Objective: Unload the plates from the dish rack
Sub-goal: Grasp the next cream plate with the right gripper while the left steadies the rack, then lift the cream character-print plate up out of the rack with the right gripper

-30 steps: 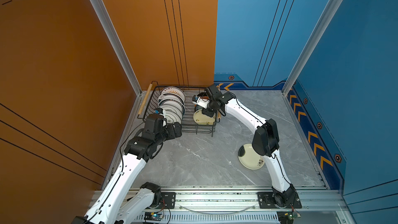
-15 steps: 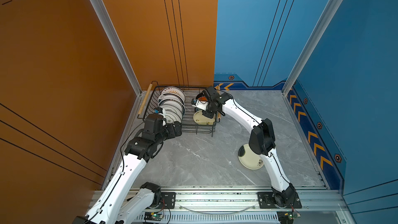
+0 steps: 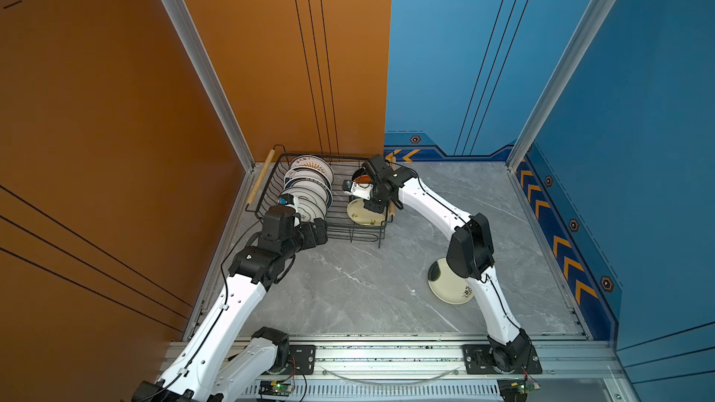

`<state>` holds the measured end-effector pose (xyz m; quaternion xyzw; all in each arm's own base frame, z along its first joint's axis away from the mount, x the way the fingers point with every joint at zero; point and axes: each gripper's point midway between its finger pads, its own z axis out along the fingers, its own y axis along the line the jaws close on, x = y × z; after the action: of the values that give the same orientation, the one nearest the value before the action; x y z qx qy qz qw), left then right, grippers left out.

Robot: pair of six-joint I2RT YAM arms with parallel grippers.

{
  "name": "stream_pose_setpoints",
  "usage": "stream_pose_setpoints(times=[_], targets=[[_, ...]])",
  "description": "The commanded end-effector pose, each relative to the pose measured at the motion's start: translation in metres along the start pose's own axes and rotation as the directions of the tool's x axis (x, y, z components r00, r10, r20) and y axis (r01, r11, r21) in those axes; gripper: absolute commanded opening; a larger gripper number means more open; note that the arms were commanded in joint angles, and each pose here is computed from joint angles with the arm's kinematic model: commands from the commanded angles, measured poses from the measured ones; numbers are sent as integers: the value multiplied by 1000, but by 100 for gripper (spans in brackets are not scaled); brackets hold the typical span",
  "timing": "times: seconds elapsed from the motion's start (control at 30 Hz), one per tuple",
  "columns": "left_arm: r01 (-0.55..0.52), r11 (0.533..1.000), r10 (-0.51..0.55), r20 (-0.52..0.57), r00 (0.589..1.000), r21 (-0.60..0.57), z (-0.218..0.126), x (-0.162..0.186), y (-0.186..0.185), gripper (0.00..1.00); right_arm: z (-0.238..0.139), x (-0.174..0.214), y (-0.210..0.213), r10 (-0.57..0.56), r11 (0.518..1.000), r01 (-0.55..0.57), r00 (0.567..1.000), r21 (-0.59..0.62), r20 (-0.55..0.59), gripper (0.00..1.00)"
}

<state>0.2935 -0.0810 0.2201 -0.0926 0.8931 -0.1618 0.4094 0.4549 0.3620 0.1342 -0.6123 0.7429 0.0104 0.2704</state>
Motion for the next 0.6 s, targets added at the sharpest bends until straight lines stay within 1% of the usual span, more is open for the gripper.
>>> stream_pose_setpoints(times=[0.0,0.13,0.27,0.4,0.57], targets=[[13,1000,-13,14,1000,14,3,-2,0,98,-5,10,11,-29,999,27,998,-47,-50,0],[20,1000,-20,21,1000,13,3,-2,1,98,-20,-2,6,-45,998,45,999,-42,-1,0],[16,1000,-16,36,999,12,1,-3,2,98,-37,-16,0,-32,999,34,998,-39,63,0],[10,1000,-10,78,997,4,-4,-7,5,98,-57,-34,-3,-6,998,14,989,-55,148,0],[-4,1000,2,146,989,13,-14,-14,5,98,-76,-54,-17,17,1000,-15,974,-14,227,0]])
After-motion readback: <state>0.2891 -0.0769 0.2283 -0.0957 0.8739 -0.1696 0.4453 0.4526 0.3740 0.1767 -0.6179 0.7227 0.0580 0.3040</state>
